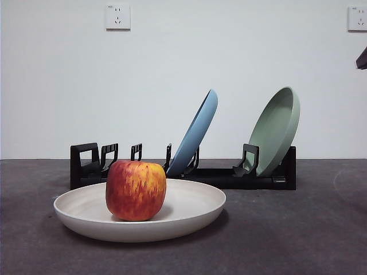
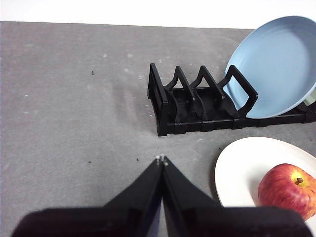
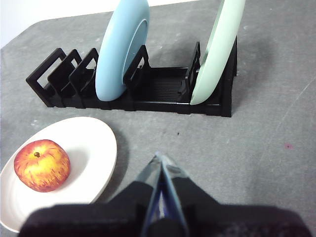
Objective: Take the yellow plate from the plate rack,put the plate on the table,take the apple from the table,put the apple in the plate
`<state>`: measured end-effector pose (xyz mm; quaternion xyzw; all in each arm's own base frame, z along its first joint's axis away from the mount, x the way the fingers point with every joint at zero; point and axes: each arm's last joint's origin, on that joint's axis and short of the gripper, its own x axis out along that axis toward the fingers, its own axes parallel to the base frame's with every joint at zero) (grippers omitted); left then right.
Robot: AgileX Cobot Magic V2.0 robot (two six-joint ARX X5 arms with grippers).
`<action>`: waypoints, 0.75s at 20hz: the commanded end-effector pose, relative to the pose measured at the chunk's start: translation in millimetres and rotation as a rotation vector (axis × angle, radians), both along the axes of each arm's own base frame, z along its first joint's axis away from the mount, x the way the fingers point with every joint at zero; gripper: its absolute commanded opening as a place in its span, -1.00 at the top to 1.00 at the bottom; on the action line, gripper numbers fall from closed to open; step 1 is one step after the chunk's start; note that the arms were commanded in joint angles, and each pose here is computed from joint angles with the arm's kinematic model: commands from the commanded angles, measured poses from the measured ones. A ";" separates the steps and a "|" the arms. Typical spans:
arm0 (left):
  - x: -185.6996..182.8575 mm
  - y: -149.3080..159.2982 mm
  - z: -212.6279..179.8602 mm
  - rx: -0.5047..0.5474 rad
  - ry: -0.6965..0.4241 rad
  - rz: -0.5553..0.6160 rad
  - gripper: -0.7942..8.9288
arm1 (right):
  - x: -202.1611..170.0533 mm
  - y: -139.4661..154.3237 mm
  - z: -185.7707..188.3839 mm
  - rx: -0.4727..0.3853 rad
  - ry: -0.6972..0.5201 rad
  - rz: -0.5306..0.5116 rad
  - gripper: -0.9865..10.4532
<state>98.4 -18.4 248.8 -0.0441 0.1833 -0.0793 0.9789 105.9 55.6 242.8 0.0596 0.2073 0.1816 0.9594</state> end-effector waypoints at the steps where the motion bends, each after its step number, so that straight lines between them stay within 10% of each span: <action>1: 0.2 0.4 -0.3 0.096 -0.028 -0.027 0.84 | 0.0 0.1 -1.8 0.006 0.006 -0.005 0.86; 9: -8.9 13.1 -22.2 0.228 -0.276 0.021 0.84 | -0.2 0.0 -2.2 0.005 0.009 -0.005 0.86; 15: -2.2 19.9 -75.3 0.211 -0.221 0.096 0.84 | -0.2 0.0 -2.2 0.005 0.009 -0.005 0.86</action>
